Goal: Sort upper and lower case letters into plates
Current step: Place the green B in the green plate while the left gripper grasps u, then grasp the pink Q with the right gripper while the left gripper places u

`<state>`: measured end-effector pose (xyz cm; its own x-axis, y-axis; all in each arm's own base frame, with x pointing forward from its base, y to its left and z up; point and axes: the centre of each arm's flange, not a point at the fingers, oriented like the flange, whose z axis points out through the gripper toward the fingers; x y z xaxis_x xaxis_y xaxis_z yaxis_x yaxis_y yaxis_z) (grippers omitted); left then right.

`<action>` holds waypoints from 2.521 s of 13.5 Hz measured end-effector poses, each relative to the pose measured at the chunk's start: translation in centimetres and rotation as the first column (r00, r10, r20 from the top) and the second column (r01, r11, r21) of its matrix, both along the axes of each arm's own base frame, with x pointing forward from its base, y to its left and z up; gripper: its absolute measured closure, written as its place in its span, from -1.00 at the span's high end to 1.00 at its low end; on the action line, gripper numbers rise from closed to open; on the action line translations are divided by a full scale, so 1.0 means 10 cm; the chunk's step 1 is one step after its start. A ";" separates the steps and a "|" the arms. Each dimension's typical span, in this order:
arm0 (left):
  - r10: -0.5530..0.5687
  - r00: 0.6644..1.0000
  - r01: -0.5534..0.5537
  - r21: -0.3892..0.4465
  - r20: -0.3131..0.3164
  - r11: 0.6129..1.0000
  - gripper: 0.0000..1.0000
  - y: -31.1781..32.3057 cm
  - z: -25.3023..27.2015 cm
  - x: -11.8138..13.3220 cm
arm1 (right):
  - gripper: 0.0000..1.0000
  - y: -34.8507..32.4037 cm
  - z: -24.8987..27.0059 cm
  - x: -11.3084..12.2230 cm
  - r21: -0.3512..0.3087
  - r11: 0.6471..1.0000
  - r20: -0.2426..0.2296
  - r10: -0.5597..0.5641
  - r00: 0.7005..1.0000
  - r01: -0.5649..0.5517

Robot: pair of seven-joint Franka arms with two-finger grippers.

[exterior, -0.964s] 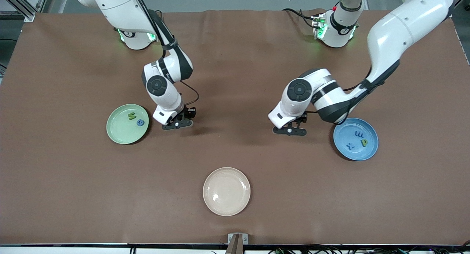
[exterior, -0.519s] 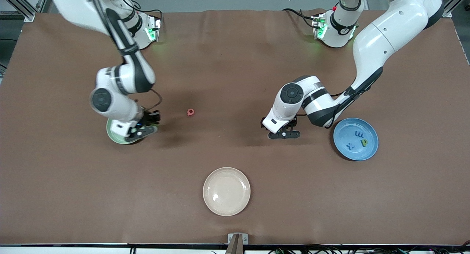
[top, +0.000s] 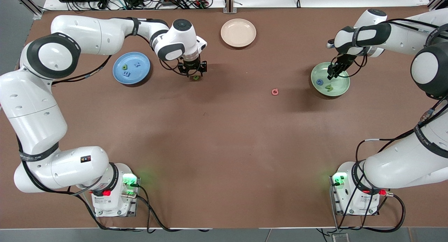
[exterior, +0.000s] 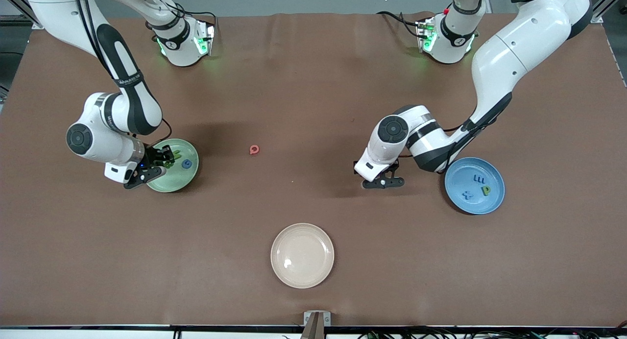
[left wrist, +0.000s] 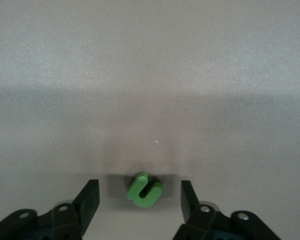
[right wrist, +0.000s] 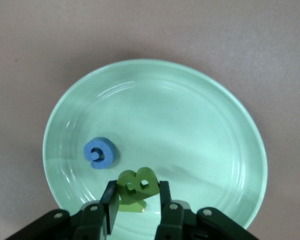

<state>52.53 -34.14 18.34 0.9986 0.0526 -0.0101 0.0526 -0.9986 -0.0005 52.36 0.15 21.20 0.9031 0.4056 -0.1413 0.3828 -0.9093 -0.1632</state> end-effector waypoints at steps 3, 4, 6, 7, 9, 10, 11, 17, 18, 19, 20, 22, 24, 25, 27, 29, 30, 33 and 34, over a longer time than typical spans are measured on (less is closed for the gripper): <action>-0.010 1.000 0.010 -0.002 0.001 1.000 0.38 -0.05 -0.03 -0.04 | -0.26 -0.07 -0.04 -0.02 -0.001 1.000 -0.007 -0.012 1.000 0.012; -0.011 1.000 0.011 -0.002 0.001 1.000 0.27 -0.05 -0.03 -0.04 | -0.26 -0.12 -0.06 -0.02 -0.002 1.000 -0.012 -0.021 1.000 0.021; -0.011 1.000 0.011 -0.001 0.000 1.000 0.13 -0.05 -0.03 -0.04 | -0.26 -0.23 -0.12 -0.04 -0.005 0.999 -0.019 -0.040 0.999 0.040; -0.011 1.000 0.011 -0.001 -0.001 1.000 0.07 -0.05 -0.04 -0.04 | -0.26 -0.26 -0.15 -0.04 -0.007 0.999 -0.022 -0.046 0.999 0.046; -0.009 1.000 0.009 0.002 -0.002 1.000 0.02 -0.03 -0.05 -0.04 | -0.22 -0.30 -0.19 -0.05 -0.009 0.999 -0.026 -0.052 0.998 0.051; -0.008 1.000 0.008 0.003 -0.003 1.000 0.00 -0.03 -0.06 -0.04 | -0.21 -0.29 -0.19 -0.05 -0.009 0.999 -0.025 -0.051 0.998 0.051; -0.008 1.000 0.008 0.003 -0.004 1.000 0.00 -0.03 -0.06 -0.04 | -0.02 -0.29 -0.18 -0.04 -0.009 0.999 -0.024 -0.050 0.998 0.050; 0.002 1.000 -0.002 0.001 -0.003 1.000 -0.35 -0.03 -0.06 -0.04 | 1.00 0.15 0.16 0.13 -0.027 0.987 -0.026 -0.157 0.987 0.156; 0.003 1.000 -0.003 0.000 -0.002 1.000 -0.35 -0.03 -0.06 -0.03 | 1.00 0.42 0.25 0.11 -0.047 0.976 -0.034 -0.216 0.976 0.214; 0.006 1.000 -0.006 -0.001 -0.001 1.000 -0.35 -0.03 -0.05 -0.02 | 1.00 0.73 0.32 0.08 -0.070 0.960 -0.036 -0.272 0.961 0.270; 0.011 1.000 -0.011 -0.002 0.003 1.000 -0.35 -0.01 -0.04 0.01 | 1.00 1.06 0.37 0.03 -0.091 0.943 -0.032 -0.323 0.946 0.319; 0.024 1.000 -0.024 0.008 0.010 1.000 -0.35 0.05 0.03 0.07 | 1.00 1.66 0.40 -0.12 -0.126 0.910 -0.018 -0.400 0.916 0.395; 0.022 1.000 -0.022 0.028 -0.003 0.999 -0.35 0.13 0.22 0.12 | 1.00 2.12 0.41 -0.26 -0.134 0.879 0.017 -0.459 0.888 0.457; 0.009 1.000 -0.008 0.037 -0.016 0.999 -0.35 0.20 0.37 0.15 | 1.00 2.29 0.41 -0.31 -0.130 0.865 0.035 -0.484 0.875 0.484; -0.030 0.998 0.033 0.064 -0.052 0.997 -0.35 0.49 0.67 0.24 | 1.00 2.52 0.35 -0.40 -0.120 0.849 0.061 -0.512 0.857 0.515; -0.064 0.994 0.071 0.074 -0.086 0.995 -0.35 0.90 0.88 0.31 | 1.00 2.69 0.20 -0.47 -0.111 0.840 0.085 -0.525 0.847 0.531; -0.085 0.991 0.092 0.069 -0.100 0.993 -0.35 1.13 0.92 0.33 | 0.98 2.75 0.10 -0.50 -0.111 0.834 0.093 -0.532 0.841 0.540; -0.141 0.981 0.149 0.055 -0.136 0.987 -0.35 1.86 0.85 0.36 | 0.78 2.84 -0.14 -0.55 -0.114 0.830 0.108 -0.537 0.837 0.546; -0.159 0.977 0.169 0.064 -0.141 0.984 -0.35 2.08 0.79 0.37 | 0.76 2.85 -0.17 -0.56 -0.114 0.829 0.110 -0.537 0.836 0.548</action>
<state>56.18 -13.35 26.28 0.9834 -0.1062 -0.1472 -0.1177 -0.9905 -0.0715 46.81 28.63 19.49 0.9815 -0.1708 -0.0861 -0.1727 -0.9848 -0.0155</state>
